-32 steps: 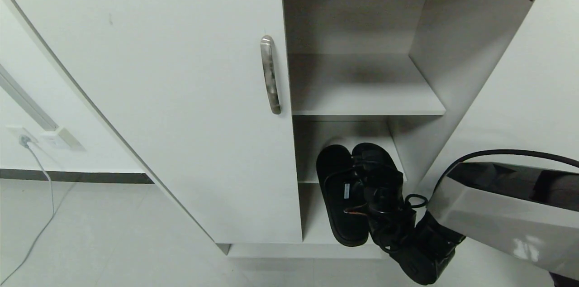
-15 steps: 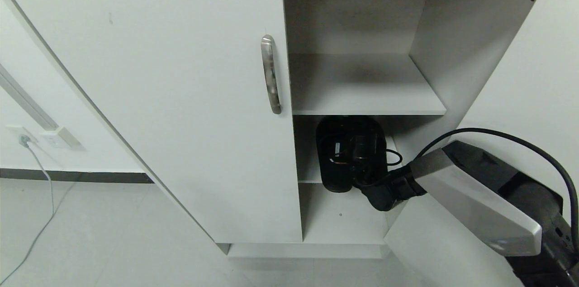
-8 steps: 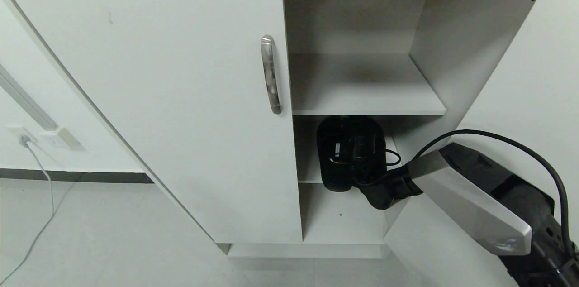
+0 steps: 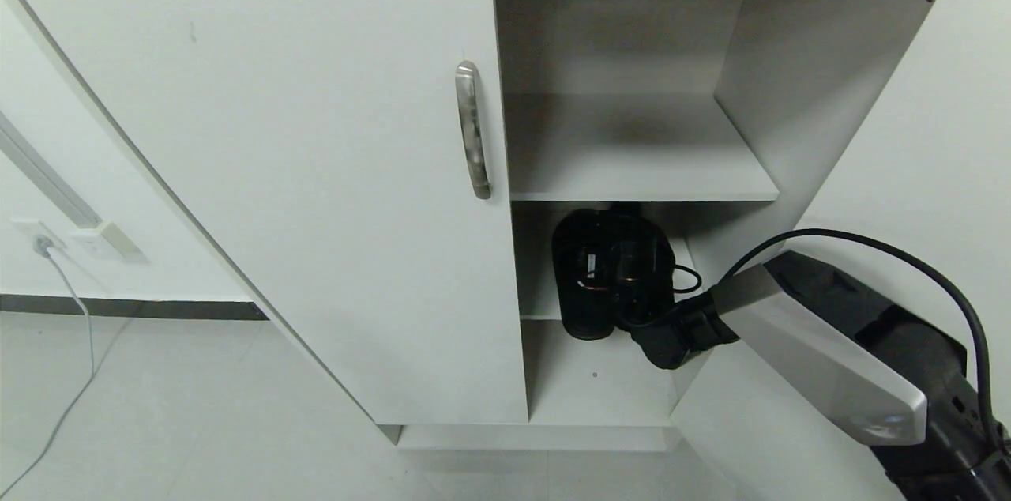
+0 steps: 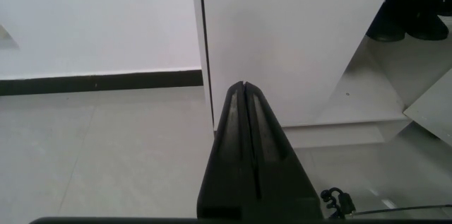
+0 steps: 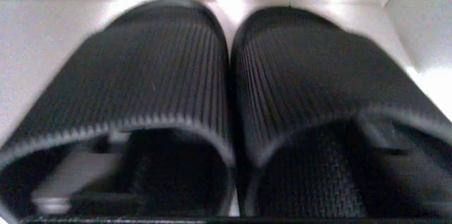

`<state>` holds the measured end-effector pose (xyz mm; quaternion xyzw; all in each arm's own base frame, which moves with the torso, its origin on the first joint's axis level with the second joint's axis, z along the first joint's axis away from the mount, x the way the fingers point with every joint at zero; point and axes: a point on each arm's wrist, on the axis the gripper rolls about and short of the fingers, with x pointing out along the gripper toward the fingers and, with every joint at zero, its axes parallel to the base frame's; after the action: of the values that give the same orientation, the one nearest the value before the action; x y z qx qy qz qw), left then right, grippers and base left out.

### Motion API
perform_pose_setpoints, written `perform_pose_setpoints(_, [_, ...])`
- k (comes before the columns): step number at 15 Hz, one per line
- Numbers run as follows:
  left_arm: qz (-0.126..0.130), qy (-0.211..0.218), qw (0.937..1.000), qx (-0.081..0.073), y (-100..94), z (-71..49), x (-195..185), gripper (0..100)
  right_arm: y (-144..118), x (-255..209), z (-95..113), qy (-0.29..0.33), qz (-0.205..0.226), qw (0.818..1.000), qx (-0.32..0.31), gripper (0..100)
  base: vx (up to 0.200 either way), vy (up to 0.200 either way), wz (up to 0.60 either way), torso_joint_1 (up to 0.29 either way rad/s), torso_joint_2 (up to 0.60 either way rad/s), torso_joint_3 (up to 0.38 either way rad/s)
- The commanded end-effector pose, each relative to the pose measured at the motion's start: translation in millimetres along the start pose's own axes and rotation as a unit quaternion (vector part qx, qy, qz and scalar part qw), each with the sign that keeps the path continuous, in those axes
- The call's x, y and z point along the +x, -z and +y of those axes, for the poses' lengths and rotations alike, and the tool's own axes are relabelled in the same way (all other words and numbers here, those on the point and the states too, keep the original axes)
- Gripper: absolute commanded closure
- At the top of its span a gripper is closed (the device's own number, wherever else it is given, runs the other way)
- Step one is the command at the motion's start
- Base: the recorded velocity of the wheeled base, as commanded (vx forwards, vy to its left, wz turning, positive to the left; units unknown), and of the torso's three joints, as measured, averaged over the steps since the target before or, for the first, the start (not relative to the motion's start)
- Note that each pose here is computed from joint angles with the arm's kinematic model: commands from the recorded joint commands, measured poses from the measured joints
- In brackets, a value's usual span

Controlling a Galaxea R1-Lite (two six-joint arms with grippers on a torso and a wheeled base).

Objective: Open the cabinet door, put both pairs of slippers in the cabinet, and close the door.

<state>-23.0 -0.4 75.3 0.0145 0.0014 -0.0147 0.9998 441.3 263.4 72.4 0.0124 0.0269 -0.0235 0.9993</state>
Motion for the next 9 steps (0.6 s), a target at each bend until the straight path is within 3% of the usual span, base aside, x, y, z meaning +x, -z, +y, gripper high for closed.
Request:
perform_pose_setpoints(1, [0.001, 0.0, 1.0, 0.0, 0.0, 0.0, 0.1, 100, -3.1, -10.8, -3.7, -0.002, 0.008, 1.0, -0.004, 0, 0.0, 0.0, 0.0, 0.0, 0.0, 0.0])
perform_pose_setpoints(9, [0.001, 0.0, 1.0, 0.0, 0.0, 0.0, 0.1, 100, -27.7, -95.1, -12.4, -0.05, -0.001, 0.999, 0.001, 0, 0.0, 0.0, 0.0, 0.0, 0.0, 0.0])
